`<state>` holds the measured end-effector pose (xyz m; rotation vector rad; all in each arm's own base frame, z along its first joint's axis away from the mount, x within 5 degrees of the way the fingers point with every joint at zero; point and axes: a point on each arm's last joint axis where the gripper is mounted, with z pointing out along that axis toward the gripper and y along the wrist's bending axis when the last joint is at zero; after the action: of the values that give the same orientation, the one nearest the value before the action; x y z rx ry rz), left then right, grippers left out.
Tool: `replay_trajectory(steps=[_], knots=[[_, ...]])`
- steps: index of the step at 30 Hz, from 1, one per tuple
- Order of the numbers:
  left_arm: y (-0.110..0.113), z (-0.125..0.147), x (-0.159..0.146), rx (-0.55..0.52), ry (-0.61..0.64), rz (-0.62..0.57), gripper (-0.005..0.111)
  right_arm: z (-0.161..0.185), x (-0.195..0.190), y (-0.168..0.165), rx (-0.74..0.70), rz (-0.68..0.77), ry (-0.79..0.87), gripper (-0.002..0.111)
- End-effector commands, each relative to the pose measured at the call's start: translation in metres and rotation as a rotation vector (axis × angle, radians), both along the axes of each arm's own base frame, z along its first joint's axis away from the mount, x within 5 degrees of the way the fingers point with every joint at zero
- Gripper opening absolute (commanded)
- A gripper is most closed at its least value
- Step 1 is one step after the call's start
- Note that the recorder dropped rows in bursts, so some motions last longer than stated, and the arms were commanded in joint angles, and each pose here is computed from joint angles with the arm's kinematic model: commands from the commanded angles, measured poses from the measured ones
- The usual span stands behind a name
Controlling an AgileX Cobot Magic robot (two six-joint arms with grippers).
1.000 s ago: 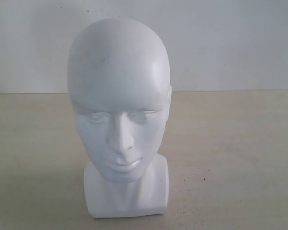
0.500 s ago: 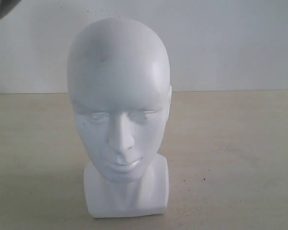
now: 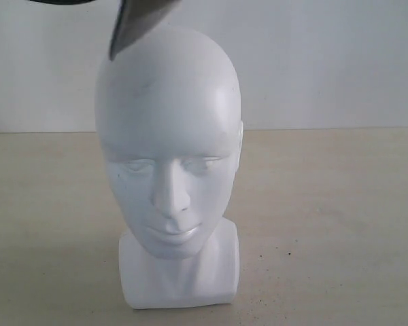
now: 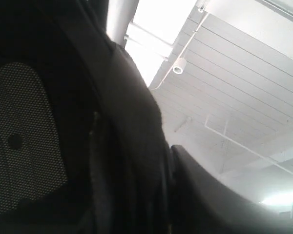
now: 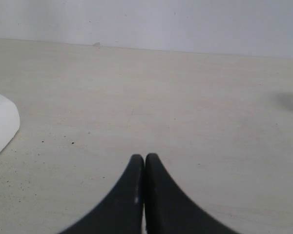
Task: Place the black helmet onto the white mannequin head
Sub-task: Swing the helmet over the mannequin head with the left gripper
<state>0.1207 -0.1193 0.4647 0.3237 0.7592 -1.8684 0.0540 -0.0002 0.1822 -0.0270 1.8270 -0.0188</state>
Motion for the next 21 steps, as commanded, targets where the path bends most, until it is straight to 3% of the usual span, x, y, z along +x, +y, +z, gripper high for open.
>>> replay_trajectory(steps=[1, 6, 11, 21], knots=[[-0.012, 0.009, 0.001, -0.094, -0.039, -0.044, 0.004, 0.001, 0.000, 0.000, -0.004, 0.001, -0.010, 0.000], [-0.028, 0.007, 0.014, -0.110, -0.001, -0.057, 0.004, 0.001, 0.000, 0.000, -0.004, 0.001, -0.010, 0.000], [-0.061, 0.006, 0.028, -0.074, 0.019, -0.132, 0.004, 0.001, 0.000, 0.000, -0.004, 0.001, -0.010, 0.000], [-0.081, -0.024, 0.062, 0.000, 0.088, -0.066, 0.004, 0.001, 0.000, 0.000, -0.004, 0.001, -0.010, 0.000]])
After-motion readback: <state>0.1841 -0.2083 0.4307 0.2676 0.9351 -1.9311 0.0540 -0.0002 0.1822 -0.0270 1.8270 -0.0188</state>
